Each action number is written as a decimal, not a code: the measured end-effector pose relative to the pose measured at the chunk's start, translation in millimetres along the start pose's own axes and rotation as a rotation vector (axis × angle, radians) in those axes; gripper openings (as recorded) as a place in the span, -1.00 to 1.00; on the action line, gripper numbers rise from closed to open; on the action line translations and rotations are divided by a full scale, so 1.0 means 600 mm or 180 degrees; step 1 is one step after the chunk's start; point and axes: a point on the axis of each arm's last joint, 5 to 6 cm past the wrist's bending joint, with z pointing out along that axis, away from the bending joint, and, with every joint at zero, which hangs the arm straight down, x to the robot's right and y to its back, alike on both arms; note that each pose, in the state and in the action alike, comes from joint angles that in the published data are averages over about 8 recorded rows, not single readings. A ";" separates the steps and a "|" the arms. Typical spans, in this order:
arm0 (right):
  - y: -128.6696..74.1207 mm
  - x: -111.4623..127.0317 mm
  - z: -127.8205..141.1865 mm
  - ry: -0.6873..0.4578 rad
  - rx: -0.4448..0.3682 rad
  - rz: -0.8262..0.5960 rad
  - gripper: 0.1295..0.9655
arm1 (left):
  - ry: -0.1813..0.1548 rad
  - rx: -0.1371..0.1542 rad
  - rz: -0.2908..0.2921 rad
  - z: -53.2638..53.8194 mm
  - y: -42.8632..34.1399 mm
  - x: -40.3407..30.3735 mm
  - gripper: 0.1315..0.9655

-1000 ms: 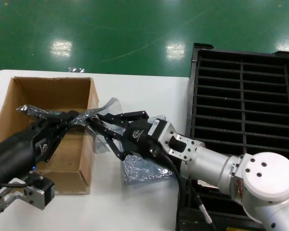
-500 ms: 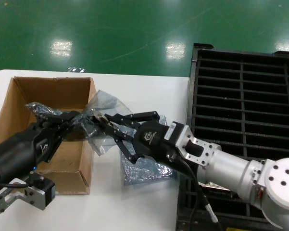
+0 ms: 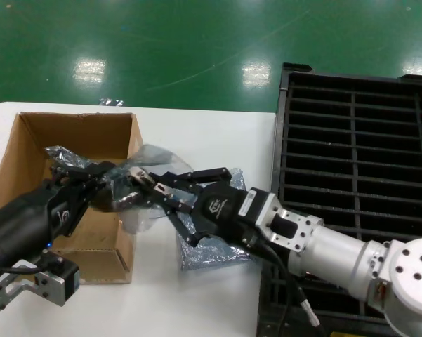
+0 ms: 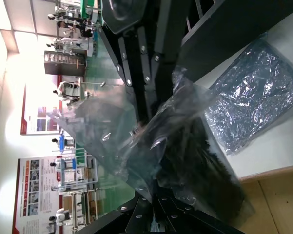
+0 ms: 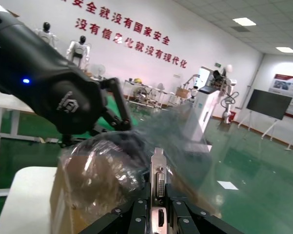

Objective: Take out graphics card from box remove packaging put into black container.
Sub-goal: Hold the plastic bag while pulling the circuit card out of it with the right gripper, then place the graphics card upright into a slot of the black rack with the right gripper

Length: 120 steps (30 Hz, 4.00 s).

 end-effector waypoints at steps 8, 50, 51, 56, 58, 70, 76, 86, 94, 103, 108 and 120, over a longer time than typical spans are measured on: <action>-0.013 -0.014 0.021 -0.0125 0.0021 -0.0150 -0.87 | 0.0000 0.0000 0.0000 0.000 0.000 0.000 -0.98; -0.062 -0.013 -0.042 -0.0058 0.0241 -0.0278 -0.87 | 0.0000 0.0000 0.0000 0.000 0.000 0.000 -0.98; -0.066 -0.014 -0.043 -0.0057 0.0258 -0.0283 -0.87 | 0.0000 0.0000 0.0000 0.000 0.000 0.000 -0.98; -0.091 -0.017 -0.057 -0.0032 0.0320 -0.0321 -0.87 | 0.0000 0.0000 0.0000 0.000 0.000 0.000 -0.98; -0.101 -0.017 -0.068 -0.0008 0.0325 -0.0336 -0.87 | 0.0000 0.0000 0.0000 0.000 0.000 0.000 -0.98; -0.159 -0.002 -0.173 0.0270 0.0307 -0.0297 -0.87 | 0.0000 0.0000 0.0000 0.000 0.000 0.000 -0.98; -0.181 0.010 -0.243 0.0409 0.0383 -0.0222 -0.87 | 0.0000 0.0000 0.0000 0.000 0.000 0.000 -0.98; -0.166 0.023 -0.350 0.0732 0.0149 -0.0217 -0.87 | 0.0000 0.0000 0.0000 0.000 0.000 0.000 -0.98; -0.135 0.012 -0.401 0.0895 -0.0392 -0.0461 -0.87 | 0.0000 0.0000 0.0000 0.000 0.000 0.000 -0.98; -0.113 0.006 -0.385 0.0854 -0.0686 -0.0616 -0.87 | 0.0000 0.0000 0.0000 0.000 0.000 0.000 -0.98; -0.112 0.005 -0.382 0.0857 -0.0706 -0.0624 -0.87 | 0.0000 0.0000 0.0000 0.000 0.000 0.000 -0.98; -0.114 0.006 -0.372 0.0773 -0.0736 -0.0704 -0.87 | 0.0000 0.0000 0.0000 0.000 0.000 0.000 -0.98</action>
